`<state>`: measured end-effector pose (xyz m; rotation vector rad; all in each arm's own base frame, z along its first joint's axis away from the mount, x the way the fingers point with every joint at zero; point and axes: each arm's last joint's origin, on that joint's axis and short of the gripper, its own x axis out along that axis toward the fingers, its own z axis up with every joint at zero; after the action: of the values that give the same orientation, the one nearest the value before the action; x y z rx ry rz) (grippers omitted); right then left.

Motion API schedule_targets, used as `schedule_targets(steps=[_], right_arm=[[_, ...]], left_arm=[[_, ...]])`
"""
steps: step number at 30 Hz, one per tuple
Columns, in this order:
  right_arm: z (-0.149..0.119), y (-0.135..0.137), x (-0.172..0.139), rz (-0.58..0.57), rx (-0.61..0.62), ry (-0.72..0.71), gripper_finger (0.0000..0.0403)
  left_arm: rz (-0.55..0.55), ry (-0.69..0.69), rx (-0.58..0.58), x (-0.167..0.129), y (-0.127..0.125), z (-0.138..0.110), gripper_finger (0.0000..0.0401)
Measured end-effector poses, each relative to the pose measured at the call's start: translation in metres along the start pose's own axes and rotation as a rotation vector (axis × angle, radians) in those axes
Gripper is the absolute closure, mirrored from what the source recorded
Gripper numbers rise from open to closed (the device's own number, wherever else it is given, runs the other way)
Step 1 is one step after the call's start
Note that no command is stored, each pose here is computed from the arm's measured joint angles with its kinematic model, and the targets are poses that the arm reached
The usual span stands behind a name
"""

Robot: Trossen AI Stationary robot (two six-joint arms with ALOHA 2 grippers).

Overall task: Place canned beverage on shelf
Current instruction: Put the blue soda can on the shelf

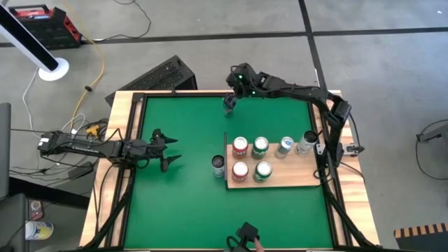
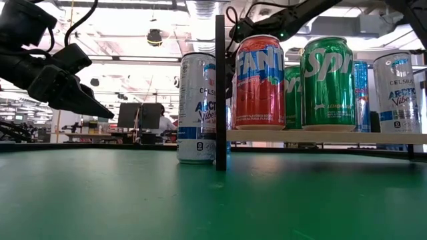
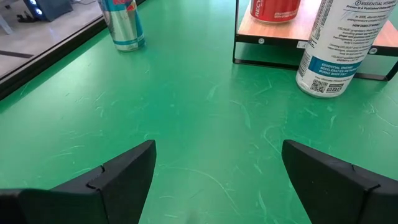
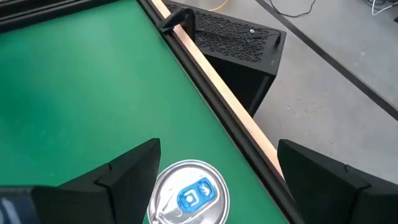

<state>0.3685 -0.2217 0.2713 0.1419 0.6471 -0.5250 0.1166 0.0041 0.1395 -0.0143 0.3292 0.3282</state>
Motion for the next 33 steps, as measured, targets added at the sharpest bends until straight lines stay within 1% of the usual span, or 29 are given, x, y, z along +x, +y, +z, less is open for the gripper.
schedule_targets(steps=[7, 12, 18, 30, 33], right_arm=[[-0.001, 0.0047, -0.0001, 0.009, -0.004, 0.012, 0.0055], [-0.0039, 0.0027, -0.0001, 0.002, -0.002, 0.041, 0.003], [-0.0032, 0.0043, -0.0001, -0.001, -0.007, 0.035, 0.0005], [-0.003, 0.0079, -0.0007, 0.007, -0.013, 0.034, 0.0005], [-0.0035, 0.0092, -0.0006, 0.057, -0.014, 0.037, 0.0006]], left_arm=[[0.001, 0.0, 0.0, 0.0, 0.0, 0.0, 0.0067], [0.001, 0.0, 0.0, 0.0, 0.0, 0.0, 0.0067], [0.001, 0.0, 0.0, 0.0, 0.0, 0.0, 0.0067], [0.001, 0.0, 0.0, 0.0, 0.0001, 0.0, 0.0067], [0.001, 0.0, 0.0, 0.0, 0.0001, 0.0, 0.0067]])
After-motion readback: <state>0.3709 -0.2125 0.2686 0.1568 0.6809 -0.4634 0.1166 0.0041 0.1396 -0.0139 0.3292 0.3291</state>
